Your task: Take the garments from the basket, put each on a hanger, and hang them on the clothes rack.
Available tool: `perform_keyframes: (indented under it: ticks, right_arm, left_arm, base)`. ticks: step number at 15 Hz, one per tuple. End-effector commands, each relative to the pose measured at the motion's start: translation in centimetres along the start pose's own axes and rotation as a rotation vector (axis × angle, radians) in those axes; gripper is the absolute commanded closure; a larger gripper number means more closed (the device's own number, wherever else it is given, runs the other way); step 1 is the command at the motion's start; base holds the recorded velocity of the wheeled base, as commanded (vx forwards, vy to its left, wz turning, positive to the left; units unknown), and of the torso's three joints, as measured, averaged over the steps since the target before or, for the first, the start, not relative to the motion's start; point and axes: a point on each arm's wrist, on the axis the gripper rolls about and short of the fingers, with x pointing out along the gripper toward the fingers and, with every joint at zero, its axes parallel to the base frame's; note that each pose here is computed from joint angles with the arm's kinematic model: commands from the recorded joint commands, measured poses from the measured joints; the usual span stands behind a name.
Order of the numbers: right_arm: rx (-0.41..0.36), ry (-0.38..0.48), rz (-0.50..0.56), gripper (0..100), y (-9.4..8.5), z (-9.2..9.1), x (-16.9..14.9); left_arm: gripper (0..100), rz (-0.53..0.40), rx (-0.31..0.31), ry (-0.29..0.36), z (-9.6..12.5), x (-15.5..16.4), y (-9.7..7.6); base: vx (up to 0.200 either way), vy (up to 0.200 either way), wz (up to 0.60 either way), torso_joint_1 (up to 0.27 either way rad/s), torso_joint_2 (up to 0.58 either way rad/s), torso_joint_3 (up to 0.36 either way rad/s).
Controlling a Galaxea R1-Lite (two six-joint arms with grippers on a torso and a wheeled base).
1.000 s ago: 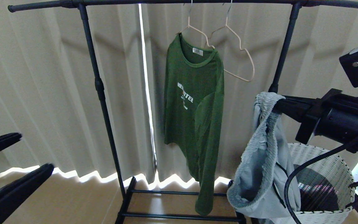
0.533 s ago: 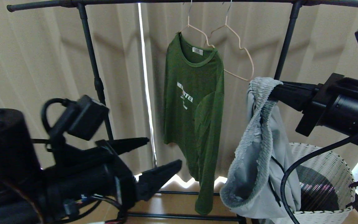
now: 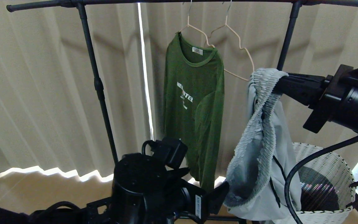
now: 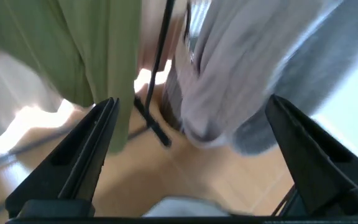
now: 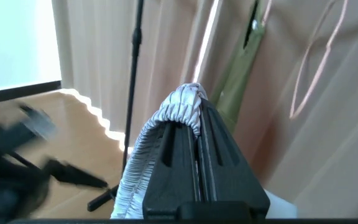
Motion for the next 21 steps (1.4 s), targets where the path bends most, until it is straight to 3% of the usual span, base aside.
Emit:
perform_keyframes:
  ticks: [1, 5, 9, 11, 12, 17, 18, 20, 21]
  right_arm:
    - [-0.002, -0.028, 0.01, 100, 0.3, 0.6, -0.8]
    - [0.0, -0.043, 0.012, 100, 0.4, 0.9, -1.4]
    - [0.002, -0.049, 0.012, 100, 0.4, 1.1, -1.9]
    - [0.002, -0.052, 0.013, 100, 0.4, 1.1, -2.0]
    - [0.001, -0.059, 0.015, 100, 0.4, 1.3, -2.1]
    - [0.0, -0.069, 0.012, 100, 0.4, 1.6, -2.7]
    - [0.0, -0.068, 0.012, 100, 0.4, 1.6, -2.8]
    - [0.001, -0.06, 0.011, 100, 0.4, 1.4, -2.7]
    - [0.002, -0.044, 0.01, 100, 0.4, 1.0, -2.7]
  left_arm:
    - [0, 0.02, -0.008, 0.054, -1.5, 1.3, 0.2]
    - [0, 0.036, -0.039, 0.081, -2.5, 2.6, 0.6]
    - [0, -0.039, -0.057, 0.005, -1.7, 2.7, 0.3]
    - [0, -0.066, -0.059, 0.001, -1.7, 2.6, 0.4]
    - [100, -0.071, -0.061, -0.003, -1.8, 2.8, 0.4]
    - [100, -0.061, -0.052, 0.058, -3.7, 3.1, 1.0]
    - [100, -0.065, -0.054, 0.039, -3.6, 3.2, 1.1]
    - [100, -0.072, -0.037, -0.068, -2.9, 2.3, 2.1]
    - [100, -0.044, 0.034, -0.113, -1.8, 0.8, 3.3]
  base:
    - [0.0, 0.0, 0.0, 0.0, 0.0, 0.0]
    - [0.0, 0.0, 0.0, 0.0, 0.0, 0.0]
    - [0.0, 0.0, 0.0, 0.0, 0.0, 0.0]
    - [0.0, 0.0, 0.0, 0.0, 0.0, 0.0]
    - [0.0, 0.0, 0.0, 0.0, 0.0, 0.0]
    - [0.0, 0.0, 0.0, 0.0, 0.0, 0.0]
    - [0.0, 0.0, 0.0, 0.0, 0.0, 0.0]
    - [0.0, 0.0, 0.0, 0.0, 0.0, 0.0]
    - [0.0, 0.0, 0.0, 0.0, 0.0, 0.0]
